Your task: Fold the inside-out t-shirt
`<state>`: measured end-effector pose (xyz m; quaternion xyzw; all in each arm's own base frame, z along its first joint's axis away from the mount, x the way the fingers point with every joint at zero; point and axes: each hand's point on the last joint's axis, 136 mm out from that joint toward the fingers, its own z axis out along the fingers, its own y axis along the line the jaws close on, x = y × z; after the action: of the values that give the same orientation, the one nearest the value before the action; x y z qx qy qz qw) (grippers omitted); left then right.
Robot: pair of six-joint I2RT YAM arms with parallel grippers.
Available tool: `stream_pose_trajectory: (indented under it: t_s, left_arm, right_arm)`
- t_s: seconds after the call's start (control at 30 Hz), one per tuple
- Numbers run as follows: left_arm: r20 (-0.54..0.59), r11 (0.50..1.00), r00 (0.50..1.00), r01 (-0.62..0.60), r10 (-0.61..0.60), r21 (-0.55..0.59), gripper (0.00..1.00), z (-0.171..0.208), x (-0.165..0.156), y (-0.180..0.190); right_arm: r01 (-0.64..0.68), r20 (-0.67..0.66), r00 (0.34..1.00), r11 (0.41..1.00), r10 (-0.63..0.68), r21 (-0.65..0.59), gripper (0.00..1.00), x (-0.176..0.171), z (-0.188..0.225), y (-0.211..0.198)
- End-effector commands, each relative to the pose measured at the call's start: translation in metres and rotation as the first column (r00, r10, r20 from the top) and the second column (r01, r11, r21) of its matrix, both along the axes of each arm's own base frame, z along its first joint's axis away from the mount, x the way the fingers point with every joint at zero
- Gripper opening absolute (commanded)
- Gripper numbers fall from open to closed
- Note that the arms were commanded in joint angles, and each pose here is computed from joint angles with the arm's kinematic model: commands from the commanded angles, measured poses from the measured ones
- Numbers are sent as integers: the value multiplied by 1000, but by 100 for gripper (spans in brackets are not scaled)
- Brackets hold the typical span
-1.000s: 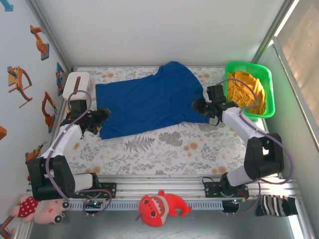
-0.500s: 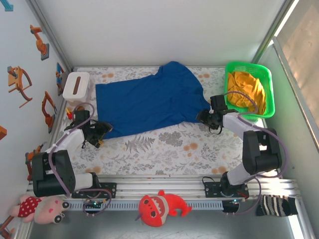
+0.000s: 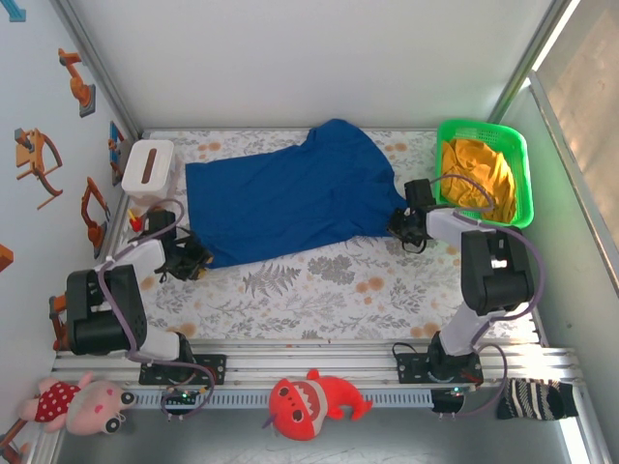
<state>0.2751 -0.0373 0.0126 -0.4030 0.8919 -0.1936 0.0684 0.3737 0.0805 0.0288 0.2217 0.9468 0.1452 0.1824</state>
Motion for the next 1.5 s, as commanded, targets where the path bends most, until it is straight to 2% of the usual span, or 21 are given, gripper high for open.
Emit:
stream_pose_trajectory:
  t_s: [0.0,0.03,0.2,0.3,0.5,0.73,0.93,1.1,1.13,1.17,1.2,1.27,1.4,1.47]
  left_arm:
    - [98,999,995,34,-33,-14,9,-6,38,-5]
    - [100,999,994,37,-35,-18,0,-6,43,-4]
    - [142,999,990,31,-27,-26,0,12,58,5]
    - [144,999,989,46,-44,-15,0,22,53,7]
    - [106,998,993,55,-52,-24,0,22,23,4]
    - [57,1000,998,-4,5,-25,0,16,-17,6]
    - [72,997,996,-64,61,31,0,27,-40,20]
    - [104,993,990,-98,91,62,1,38,-48,28]
    - [100,993,991,-96,89,68,11,39,-49,29]
    - [97,992,992,-94,85,89,33,44,-49,32]
    - [96,989,992,-90,79,120,51,49,-49,37]
    - [119,983,991,-79,60,166,68,62,-42,45]
    - [196,977,980,-65,25,204,77,93,-17,53]
    - [234,978,972,-53,4,204,78,107,-2,54]
  right_arm:
    - [62,15,998,998,-62,-11,0,5,4,-17]
    - [73,15,997,997,-73,-7,0,1,5,-21]
    - [117,21,993,993,-117,-23,0,-33,19,-45]
    - [121,-6,993,992,-121,-26,0,-64,22,-48]
    - [172,-73,982,985,-172,-6,0,-132,13,-50]
    - [257,-105,962,966,-252,36,0,-195,9,-50]
    - [279,-100,956,960,-274,37,0,-221,13,-53]
    - [278,-100,957,959,-273,50,2,-223,16,-51]
    - [273,-98,958,961,-268,45,15,-221,19,-52]
    - [266,-90,961,963,-261,40,30,-218,25,-52]
    - [254,-74,965,967,-250,39,38,-214,33,-52]
    - [232,-39,972,972,-230,41,45,-204,51,-52]
    - [185,46,981,982,-187,44,46,-177,89,-50]
    - [155,83,984,987,-159,44,46,-161,106,-47]
